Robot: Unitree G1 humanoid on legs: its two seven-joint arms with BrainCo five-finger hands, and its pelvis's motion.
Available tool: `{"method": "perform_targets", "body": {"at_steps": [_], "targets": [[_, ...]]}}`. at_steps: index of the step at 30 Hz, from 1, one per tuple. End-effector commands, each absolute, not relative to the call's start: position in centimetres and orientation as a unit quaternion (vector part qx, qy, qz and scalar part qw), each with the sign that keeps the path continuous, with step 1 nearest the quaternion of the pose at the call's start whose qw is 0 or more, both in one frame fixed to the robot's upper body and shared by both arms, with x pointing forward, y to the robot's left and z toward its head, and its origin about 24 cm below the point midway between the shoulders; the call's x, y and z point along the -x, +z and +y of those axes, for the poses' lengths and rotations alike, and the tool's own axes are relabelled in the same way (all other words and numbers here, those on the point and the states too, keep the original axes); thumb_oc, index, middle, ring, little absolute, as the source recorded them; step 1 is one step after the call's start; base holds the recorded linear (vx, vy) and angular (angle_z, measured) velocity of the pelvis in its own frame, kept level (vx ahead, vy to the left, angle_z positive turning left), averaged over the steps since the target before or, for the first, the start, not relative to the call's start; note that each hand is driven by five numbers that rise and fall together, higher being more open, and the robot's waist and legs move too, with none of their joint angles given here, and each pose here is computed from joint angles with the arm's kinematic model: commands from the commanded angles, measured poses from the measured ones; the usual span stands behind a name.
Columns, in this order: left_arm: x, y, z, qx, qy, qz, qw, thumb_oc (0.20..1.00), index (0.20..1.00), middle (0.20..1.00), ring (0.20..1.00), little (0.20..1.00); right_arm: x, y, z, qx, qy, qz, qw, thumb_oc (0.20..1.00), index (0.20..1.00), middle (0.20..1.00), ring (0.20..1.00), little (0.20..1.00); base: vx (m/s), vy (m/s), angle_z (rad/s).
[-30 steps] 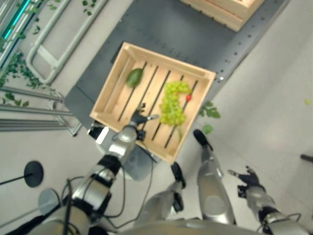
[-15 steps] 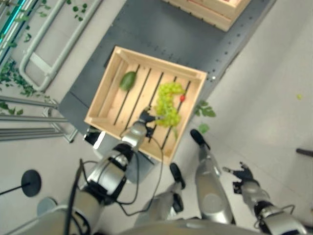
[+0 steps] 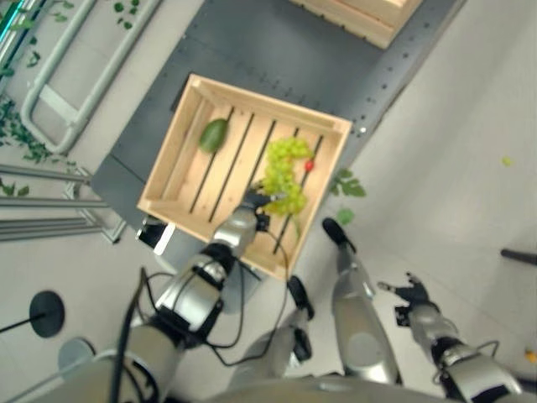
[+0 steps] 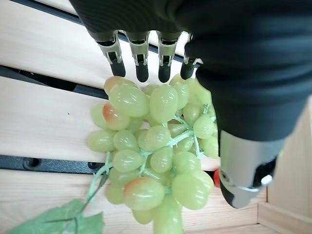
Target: Pick up the fruits from the basket on one side to the basket on the other side
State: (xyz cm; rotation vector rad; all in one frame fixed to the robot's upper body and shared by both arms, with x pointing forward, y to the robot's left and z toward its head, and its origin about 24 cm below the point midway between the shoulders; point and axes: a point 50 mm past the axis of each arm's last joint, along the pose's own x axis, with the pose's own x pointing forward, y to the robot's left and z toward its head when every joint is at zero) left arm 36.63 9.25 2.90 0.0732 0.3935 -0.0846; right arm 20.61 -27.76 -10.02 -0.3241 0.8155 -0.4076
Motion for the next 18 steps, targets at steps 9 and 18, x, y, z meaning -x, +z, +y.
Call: {"method": "perform_targets", "body": {"at_steps": [9,18], "targets": [[-38.2,5.3,9.3,0.035,-0.009,0.173,0.984,1.0,1.0,1.0,1.0,1.0,-18.6,-11.4,-27.3,0.155,-0.201,0.429,0.867,1.0,1.0,1.0,1.0,1.0,0.0,-0.005,-0.03],[-38.8,6.5,8.8,0.038,-0.021,0.16,0.986,1.0,1.0,1.0,1.0,1.0,-18.7,-11.6,-26.6,0.15,-0.193,0.427,0.871,1.0,1.0,1.0,1.0,1.0,0.0,-0.004,-0.02]]}}
